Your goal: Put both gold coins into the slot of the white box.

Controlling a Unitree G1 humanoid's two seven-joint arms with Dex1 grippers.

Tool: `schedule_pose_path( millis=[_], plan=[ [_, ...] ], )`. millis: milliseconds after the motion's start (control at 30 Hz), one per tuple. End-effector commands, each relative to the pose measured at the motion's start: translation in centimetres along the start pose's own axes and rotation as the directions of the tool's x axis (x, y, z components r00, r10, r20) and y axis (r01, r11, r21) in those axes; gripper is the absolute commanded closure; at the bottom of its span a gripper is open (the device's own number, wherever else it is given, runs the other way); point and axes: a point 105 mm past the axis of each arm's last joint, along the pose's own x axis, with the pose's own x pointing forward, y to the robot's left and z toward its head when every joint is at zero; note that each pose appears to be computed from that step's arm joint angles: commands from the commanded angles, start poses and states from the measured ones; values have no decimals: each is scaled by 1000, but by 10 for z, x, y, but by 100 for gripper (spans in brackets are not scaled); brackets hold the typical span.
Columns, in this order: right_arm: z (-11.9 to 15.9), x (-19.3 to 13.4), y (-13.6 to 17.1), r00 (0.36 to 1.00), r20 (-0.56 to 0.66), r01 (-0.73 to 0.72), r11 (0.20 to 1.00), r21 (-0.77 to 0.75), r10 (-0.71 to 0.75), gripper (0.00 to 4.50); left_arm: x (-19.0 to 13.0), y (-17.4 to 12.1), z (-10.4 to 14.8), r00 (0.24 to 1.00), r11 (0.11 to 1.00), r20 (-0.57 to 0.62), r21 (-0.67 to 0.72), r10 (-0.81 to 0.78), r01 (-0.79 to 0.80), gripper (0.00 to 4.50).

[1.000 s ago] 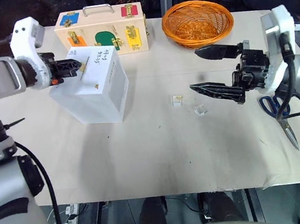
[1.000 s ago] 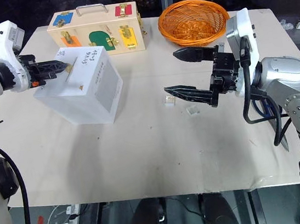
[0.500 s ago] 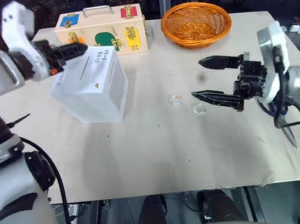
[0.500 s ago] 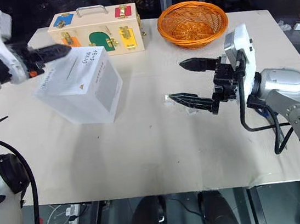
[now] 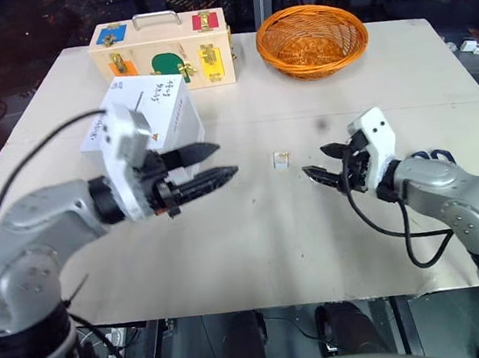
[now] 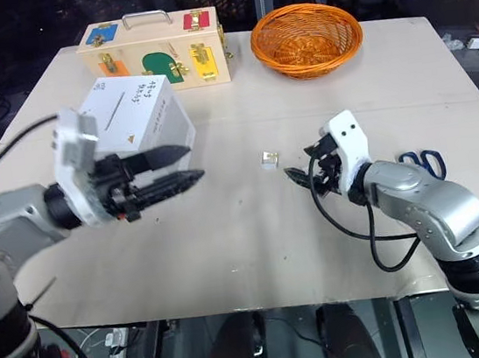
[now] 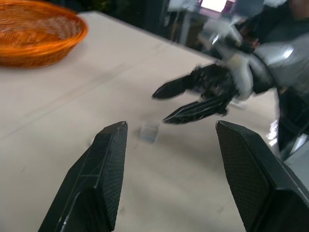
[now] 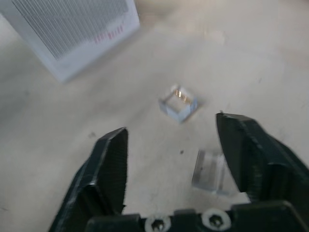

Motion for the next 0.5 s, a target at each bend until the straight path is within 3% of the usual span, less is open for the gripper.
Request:
schedule_pose_path(
  millis=[33, 67, 167, 500],
  plan=[
    [12, 13, -6, 999, 28, 24, 997, -78, -22, 125, -4, -2, -2, 1000, 997, 19, 79, 15, -17, 156],
    [11, 20, -9, 999, 22, 28, 994, -102, -26, 125, -6, -2, -6, 1000, 996, 18, 80, 24, -26, 156],
    [18, 44, -20, 999, 17, 45, 984, -170, -43, 211, -10, 1, -11, 998, 995, 22, 82, 58, -60, 156],
    [22, 59, -16, 999, 6, -48, 978, -203, 50, 211, -16, 0, -10, 994, 989, 27, 94, 110, -112, 156]
  ],
)
